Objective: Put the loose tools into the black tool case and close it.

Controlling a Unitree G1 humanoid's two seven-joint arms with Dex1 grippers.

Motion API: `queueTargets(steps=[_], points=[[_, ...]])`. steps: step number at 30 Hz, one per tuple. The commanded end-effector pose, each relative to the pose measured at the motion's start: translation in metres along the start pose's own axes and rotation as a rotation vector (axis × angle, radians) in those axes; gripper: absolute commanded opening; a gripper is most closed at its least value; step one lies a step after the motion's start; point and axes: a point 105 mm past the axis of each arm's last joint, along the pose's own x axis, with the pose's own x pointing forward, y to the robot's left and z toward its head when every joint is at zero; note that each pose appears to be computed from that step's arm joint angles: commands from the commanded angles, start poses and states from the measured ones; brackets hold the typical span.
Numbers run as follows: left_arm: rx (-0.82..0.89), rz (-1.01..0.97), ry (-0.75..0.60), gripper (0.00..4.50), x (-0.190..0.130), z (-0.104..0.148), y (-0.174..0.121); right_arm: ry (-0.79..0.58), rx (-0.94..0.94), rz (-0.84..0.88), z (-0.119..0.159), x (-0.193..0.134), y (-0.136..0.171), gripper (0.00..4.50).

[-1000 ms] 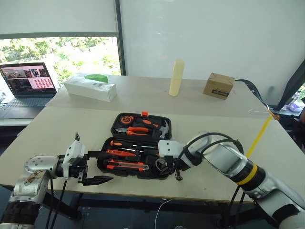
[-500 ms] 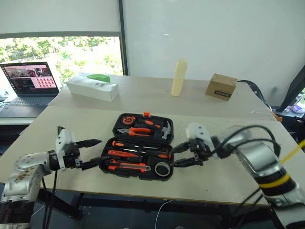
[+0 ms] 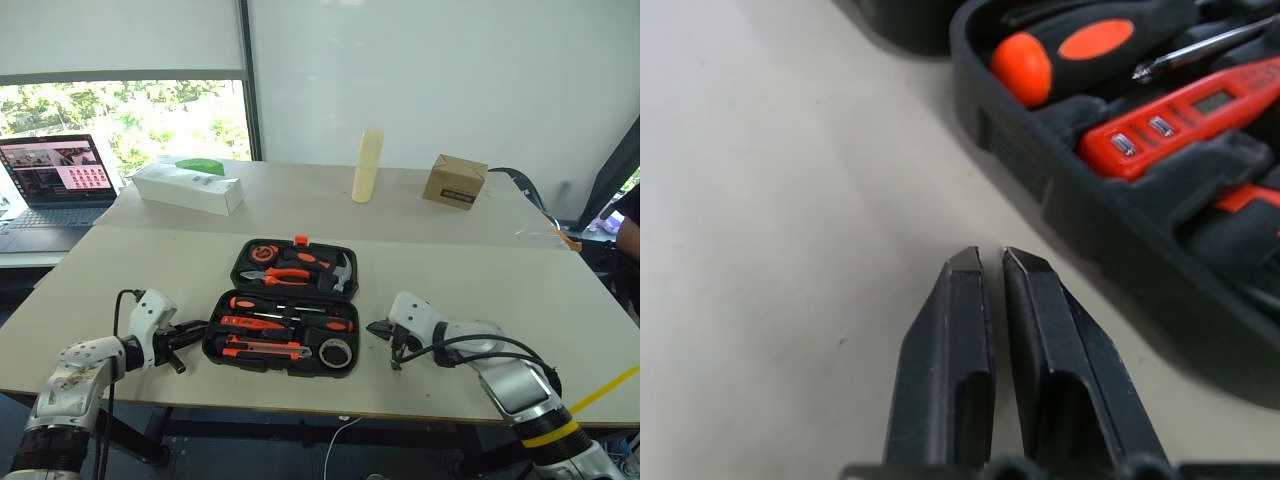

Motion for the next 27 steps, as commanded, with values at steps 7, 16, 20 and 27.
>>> queueTargets(steps=[7,16,20,27], points=[[0.048,-0.064,-0.06,0.64,0.016,0.016,-0.015,0.005,-0.016,-0.055,0.004,-0.011,-0.019,0.0],[-0.108,0.125,0.074,1.17,-0.009,0.022,0.035,-0.004,0.144,0.05,0.032,-0.032,-0.036,0.61],[-0.221,0.108,0.045,2.46,0.0,0.055,0.045,0.048,0.355,0.061,0.038,-0.025,-0.052,1.89],[-0.376,0.107,0.1,4.17,0.035,0.082,0.047,0.107,0.607,-0.069,0.045,0.001,-0.093,4.2]])
